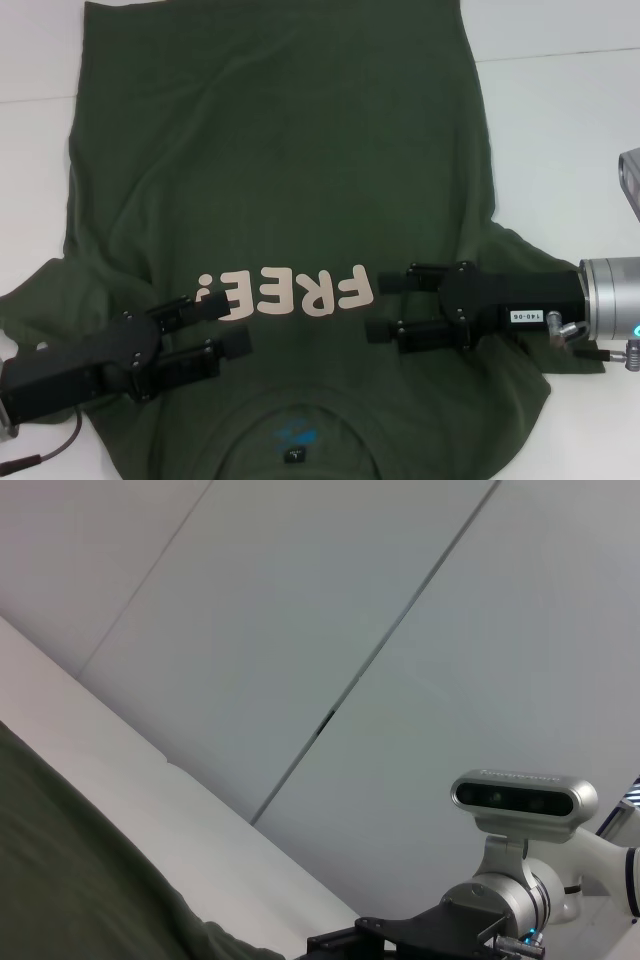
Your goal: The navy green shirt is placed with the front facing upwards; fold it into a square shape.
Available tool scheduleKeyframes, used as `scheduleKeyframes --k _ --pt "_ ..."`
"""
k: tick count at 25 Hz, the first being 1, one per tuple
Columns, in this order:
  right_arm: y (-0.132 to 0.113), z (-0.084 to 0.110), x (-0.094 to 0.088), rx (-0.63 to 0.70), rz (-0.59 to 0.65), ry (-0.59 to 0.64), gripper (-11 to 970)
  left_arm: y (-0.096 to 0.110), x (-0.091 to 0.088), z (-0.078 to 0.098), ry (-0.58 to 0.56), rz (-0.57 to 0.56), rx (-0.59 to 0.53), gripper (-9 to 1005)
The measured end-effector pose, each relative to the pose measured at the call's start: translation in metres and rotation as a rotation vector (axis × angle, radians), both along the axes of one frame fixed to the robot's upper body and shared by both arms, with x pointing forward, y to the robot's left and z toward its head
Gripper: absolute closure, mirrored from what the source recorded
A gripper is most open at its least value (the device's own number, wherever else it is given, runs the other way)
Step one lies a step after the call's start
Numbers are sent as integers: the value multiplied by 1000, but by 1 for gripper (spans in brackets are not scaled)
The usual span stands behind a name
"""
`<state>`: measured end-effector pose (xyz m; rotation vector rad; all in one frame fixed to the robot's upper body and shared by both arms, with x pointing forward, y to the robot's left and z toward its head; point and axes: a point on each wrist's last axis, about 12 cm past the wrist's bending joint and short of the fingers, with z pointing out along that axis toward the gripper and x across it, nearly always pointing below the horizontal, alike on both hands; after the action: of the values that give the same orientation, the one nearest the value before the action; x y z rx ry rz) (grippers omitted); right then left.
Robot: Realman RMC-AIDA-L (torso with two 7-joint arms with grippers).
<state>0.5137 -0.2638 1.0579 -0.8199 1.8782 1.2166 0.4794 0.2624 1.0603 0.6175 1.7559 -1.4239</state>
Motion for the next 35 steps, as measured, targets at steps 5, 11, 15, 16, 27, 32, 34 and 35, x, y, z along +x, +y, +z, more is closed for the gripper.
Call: scheduleKeyframes --k 5,11,15,16,27,32,34,35 --pt "-1 -1 -1 0 -3 2 45 0 0 0 0 -2 -1 203" --pt "-1 -1 -1 0 -6 3 45 0 0 0 0 -1 -1 203" --pt "-1 -1 -1 0 -6 2 45 0 0 0 0 -1 -1 203" --pt "-1 -1 -1 0 -6 1 45 0 0 0 0 -1 -1 203" --pt "1 0 0 5 -9 3 44 10 3 3 -4 12 44 203" --pt "1 1 2 14 -23 0 44 24 7 7 12 29 100 203" --pt "1 1 2 16 -29 -2 44 32 8 8 23 46 126 203" --pt "0 1 3 18 -34 -3 44 35 9 8 31 54 138 203"
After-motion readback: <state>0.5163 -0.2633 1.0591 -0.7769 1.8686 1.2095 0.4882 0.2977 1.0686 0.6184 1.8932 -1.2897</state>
